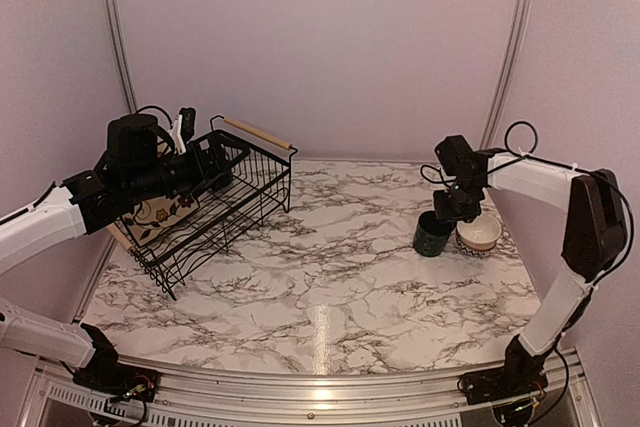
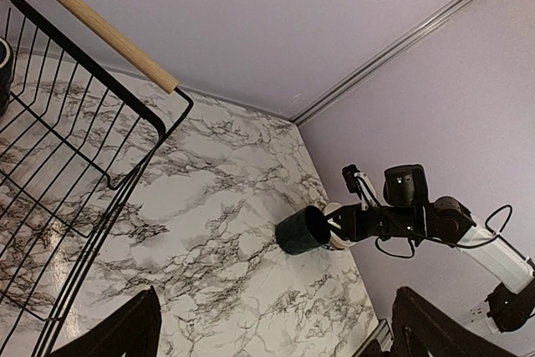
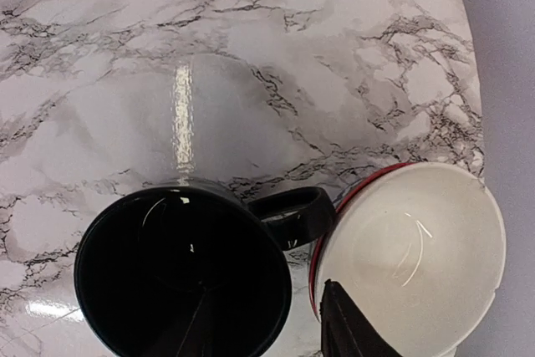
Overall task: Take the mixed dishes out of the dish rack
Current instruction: Place the cup at the center of the board, then grab the cup from the dish rack.
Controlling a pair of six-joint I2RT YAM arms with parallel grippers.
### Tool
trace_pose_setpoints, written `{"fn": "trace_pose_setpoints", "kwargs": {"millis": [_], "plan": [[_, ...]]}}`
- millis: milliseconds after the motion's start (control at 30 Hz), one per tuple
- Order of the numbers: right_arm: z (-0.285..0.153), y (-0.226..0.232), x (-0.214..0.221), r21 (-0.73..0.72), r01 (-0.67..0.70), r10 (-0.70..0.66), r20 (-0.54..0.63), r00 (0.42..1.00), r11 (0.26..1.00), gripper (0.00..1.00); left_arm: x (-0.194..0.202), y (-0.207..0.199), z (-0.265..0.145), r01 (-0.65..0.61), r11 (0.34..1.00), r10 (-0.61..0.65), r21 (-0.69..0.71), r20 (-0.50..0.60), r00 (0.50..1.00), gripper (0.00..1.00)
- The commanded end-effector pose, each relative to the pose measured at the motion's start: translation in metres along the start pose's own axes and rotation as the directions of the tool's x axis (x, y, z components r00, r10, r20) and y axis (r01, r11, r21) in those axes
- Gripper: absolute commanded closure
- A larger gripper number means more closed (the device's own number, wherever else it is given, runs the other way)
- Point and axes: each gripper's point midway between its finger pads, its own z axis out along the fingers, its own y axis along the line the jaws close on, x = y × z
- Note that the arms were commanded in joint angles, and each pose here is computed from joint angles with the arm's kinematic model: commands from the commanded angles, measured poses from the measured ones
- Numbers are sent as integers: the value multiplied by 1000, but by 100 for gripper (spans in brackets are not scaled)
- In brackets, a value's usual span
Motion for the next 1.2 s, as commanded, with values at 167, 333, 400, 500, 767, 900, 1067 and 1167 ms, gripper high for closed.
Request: {"fn": "trace_pose_setpoints", "kwargs": {"millis": [167, 333, 400, 500, 767, 900, 1067, 1167], "plan": [[-74, 4, -18, -162, 11, 26, 223, 974, 987, 45, -7, 11, -5, -89, 990, 89, -105, -9, 996, 1], [-94, 4, -10, -218, 13, 50, 281, 958, 976, 41, -18, 39, -1, -216, 920, 193, -328, -100, 976, 1], [-99, 3, -9, -225, 13, 55, 291, 955, 974, 40, -22, 55, 1, -260, 868, 221, -424, -140, 965, 1], [-106, 2, -9, -239, 14, 61, 303, 951, 971, 41, -30, 76, 4, -306, 795, 237, -524, -197, 951, 1], [-120, 3, -10, -267, 19, 72, 328, 942, 964, 40, -65, 121, 38, -357, 668, 254, -653, -251, 934, 3], [-126, 3, -7, -285, 21, 77, 329, 941, 958, 40, -66, 150, 63, -342, 659, 199, -669, -284, 938, 7], [-139, 6, -6, -328, 35, 91, 361, 928, 944, 33, -71, 196, 88, -351, 588, 175, -729, -309, 935, 9], [-144, 6, -7, -331, 50, 87, 385, 919, 942, 26, -73, 215, 104, -387, 537, 192, -750, -337, 921, 13]]}}
